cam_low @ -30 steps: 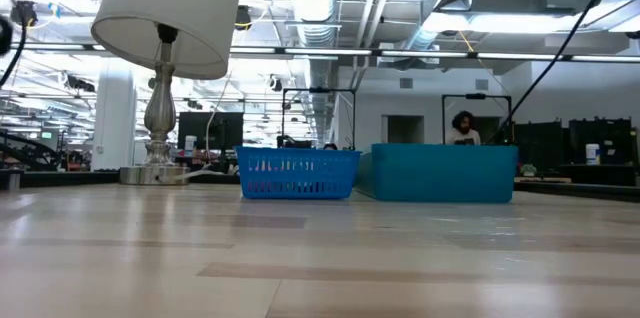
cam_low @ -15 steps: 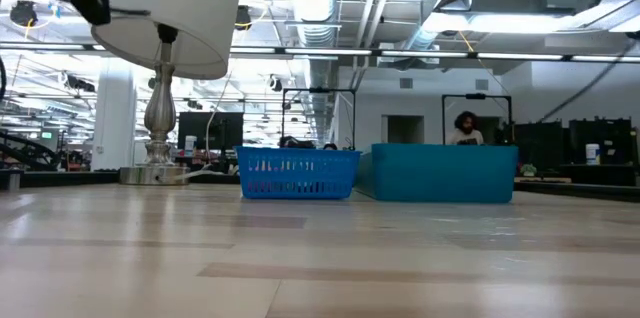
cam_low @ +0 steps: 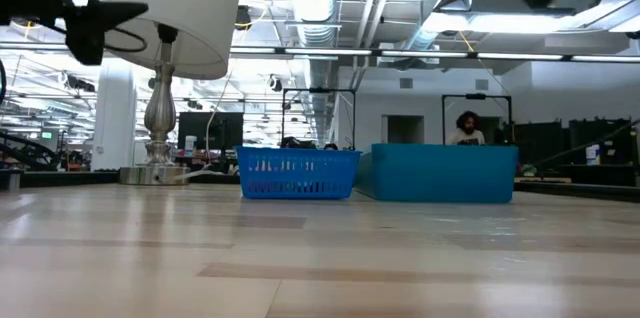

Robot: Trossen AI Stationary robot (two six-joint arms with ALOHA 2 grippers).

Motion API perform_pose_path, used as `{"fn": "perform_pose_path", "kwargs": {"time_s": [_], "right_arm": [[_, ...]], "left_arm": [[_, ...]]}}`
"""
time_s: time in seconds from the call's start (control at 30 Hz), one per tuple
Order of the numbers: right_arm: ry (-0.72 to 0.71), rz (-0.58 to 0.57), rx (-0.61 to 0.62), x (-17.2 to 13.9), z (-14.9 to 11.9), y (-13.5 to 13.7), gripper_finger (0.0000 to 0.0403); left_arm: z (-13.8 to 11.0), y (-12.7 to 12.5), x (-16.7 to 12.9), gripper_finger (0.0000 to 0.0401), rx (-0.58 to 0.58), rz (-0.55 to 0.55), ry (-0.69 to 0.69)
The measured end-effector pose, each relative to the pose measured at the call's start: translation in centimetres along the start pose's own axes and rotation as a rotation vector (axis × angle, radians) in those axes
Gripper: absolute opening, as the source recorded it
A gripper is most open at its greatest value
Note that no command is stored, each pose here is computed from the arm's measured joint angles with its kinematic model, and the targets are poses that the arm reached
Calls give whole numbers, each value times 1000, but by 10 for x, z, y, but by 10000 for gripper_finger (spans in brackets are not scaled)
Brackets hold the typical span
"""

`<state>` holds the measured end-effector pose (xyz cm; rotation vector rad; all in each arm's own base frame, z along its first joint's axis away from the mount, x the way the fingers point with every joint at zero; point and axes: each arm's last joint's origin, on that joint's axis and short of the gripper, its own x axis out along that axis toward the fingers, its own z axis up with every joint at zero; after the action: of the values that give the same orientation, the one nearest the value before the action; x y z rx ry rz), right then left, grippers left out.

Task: Pick and place items into bin
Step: Stack the white card reader box on top of the white card reader box in the yellow bin

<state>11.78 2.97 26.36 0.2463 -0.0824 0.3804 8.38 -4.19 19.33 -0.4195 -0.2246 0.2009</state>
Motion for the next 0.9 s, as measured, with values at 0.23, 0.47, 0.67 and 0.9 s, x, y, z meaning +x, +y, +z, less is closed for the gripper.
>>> {"fn": "perform_pose_path", "kwargs": {"time_s": [0.23,0.47,0.67,0.9], "right_arm": [[-1,-6,6,-17,-44,-9,77],[53,-18,-7,-24,-79,-16,77],[100,-30,3,-25,-90,-19,77],[122,-34,4,-26,-92,-19,77]], "left_arm": [[-11,4,0,190,-47,58,63],[-20,9,-2,190,-66,116,114],[-29,13,-4,190,-107,163,155],[-28,16,-4,190,-90,240,114]]}}
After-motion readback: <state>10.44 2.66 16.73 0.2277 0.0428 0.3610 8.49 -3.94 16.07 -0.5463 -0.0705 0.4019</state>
